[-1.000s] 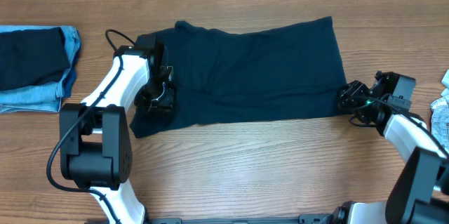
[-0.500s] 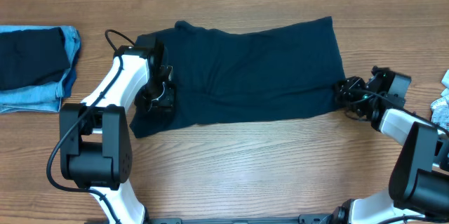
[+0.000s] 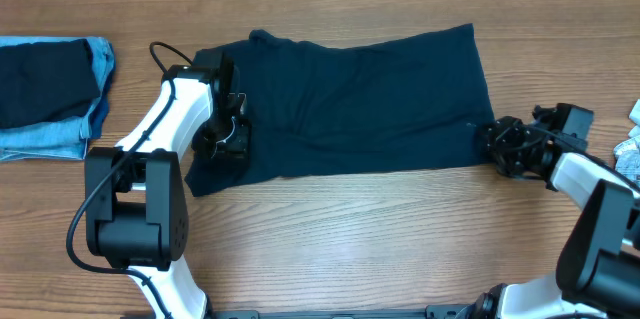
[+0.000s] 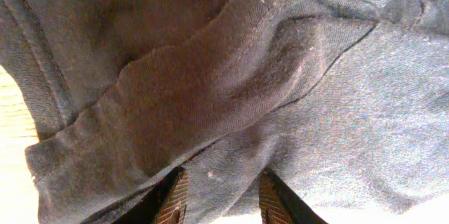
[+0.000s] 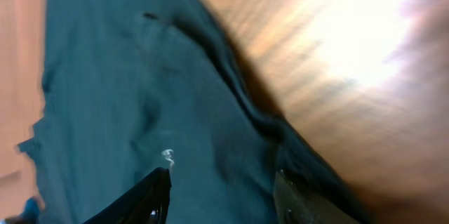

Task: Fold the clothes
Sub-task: 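Hold the folded shirt's left and right ends with both grippers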

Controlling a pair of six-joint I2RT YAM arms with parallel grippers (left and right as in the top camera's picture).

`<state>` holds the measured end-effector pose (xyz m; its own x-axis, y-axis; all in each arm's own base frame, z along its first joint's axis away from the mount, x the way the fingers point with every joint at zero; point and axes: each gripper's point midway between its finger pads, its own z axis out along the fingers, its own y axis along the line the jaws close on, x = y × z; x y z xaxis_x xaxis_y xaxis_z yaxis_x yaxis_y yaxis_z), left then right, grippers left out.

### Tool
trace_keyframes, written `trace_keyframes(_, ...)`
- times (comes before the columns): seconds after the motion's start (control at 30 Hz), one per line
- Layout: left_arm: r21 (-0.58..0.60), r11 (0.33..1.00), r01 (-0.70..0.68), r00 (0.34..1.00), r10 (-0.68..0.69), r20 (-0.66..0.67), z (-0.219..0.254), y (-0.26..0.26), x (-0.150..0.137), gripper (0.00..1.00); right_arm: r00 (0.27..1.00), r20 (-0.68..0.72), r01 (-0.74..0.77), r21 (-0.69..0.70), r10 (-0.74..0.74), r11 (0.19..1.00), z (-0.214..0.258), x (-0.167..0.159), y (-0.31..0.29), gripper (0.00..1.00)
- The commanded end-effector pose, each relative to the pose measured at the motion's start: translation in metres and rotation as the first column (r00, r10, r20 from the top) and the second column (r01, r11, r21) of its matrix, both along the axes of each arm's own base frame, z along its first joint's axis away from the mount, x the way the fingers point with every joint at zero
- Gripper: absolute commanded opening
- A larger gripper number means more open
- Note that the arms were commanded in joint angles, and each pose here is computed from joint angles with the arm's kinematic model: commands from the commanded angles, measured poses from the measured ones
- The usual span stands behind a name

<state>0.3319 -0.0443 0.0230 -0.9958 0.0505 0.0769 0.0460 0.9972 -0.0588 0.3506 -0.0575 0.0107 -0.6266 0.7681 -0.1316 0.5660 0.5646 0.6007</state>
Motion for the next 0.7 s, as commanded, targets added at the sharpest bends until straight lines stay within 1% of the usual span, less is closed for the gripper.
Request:
trace_keyframes(0.0, 0.017, 1.0, 0.0, 1.0, 0.0, -0.015, -0.005, 0.001, -0.002, 0.38, 0.991, -0.097, 0.078, -0.173, -0.096, 0.982, -0.01, -0.027, -0.042, 0.55)
trace_keyframes(0.07, 0.024, 1.0, 0.001, 1.0, -0.001, -0.014, -0.005, 0.003, -0.002, 0.38, 0.993, -0.07, 0.076, -0.197, -0.091, 0.977, 0.0, -0.026, -0.046, 0.56)
trace_keyframes(0.1, 0.029, 1.0, 0.001, 1.0, -0.001, -0.013, -0.005, 0.003, -0.002, 0.38, 0.995, -0.048, 0.078, -0.202, -0.089, 0.976, 0.007, -0.024, -0.047, 0.58)
trace_keyframes(0.13, 0.032, 0.999, 0.002, 1.0, -0.001, -0.013, -0.005, 0.004, -0.002, 0.41, 0.997, -0.019, 0.073, -0.206, -0.078, 0.976, 0.015, -0.021, -0.046, 0.59)
trace_keyframes(0.3, 0.051, 0.999, 0.011, 1.0, -0.01, -0.015, -0.005, 0.007, -0.003, 0.46, 0.984, 0.172, -0.021, -0.2, 0.057, 0.979, 0.065, 0.0, -0.023, 0.62)
trace_keyframes(0.4, 0.057, 0.998, 0.011, 1.0, -0.01, -0.024, -0.005, 0.009, -0.005, 0.47, 0.965, 0.242, -0.061, -0.184, 0.106, 0.981, 0.087, 0.004, -0.007, 0.63)
trace_keyframes(0.47, 0.058, 0.998, 0.012, 0.999, -0.011, -0.032, -0.005, 0.009, -0.007, 0.49, 0.961, 0.244, -0.087, -0.181, 0.13, 0.98, 0.089, 0.004, 0.002, 0.65)
trace_keyframes(0.53, 0.058, 0.998, 0.015, 0.999, -0.013, -0.039, -0.004, 0.009, -0.008, 0.51, 0.966, 0.206, -0.121, -0.174, 0.156, 0.977, 0.079, 0.002, 0.015, 0.57)
trace_keyframes(0.6, 0.057, 0.998, 0.015, 0.999, -0.012, -0.038, -0.004, 0.009, -0.008, 0.53, 0.971, 0.163, -0.15, -0.166, 0.177, 0.975, 0.065, 0.003, 0.027, 0.55)
trace_keyframes(0.67, 0.046, 0.999, 0.013, 0.999, -0.012, -0.039, -0.004, 0.007, -0.009, 0.54, 0.97, 0.129, -0.189, -0.149, 0.208, 0.971, 0.05, 0.004, 0.04, 0.52)
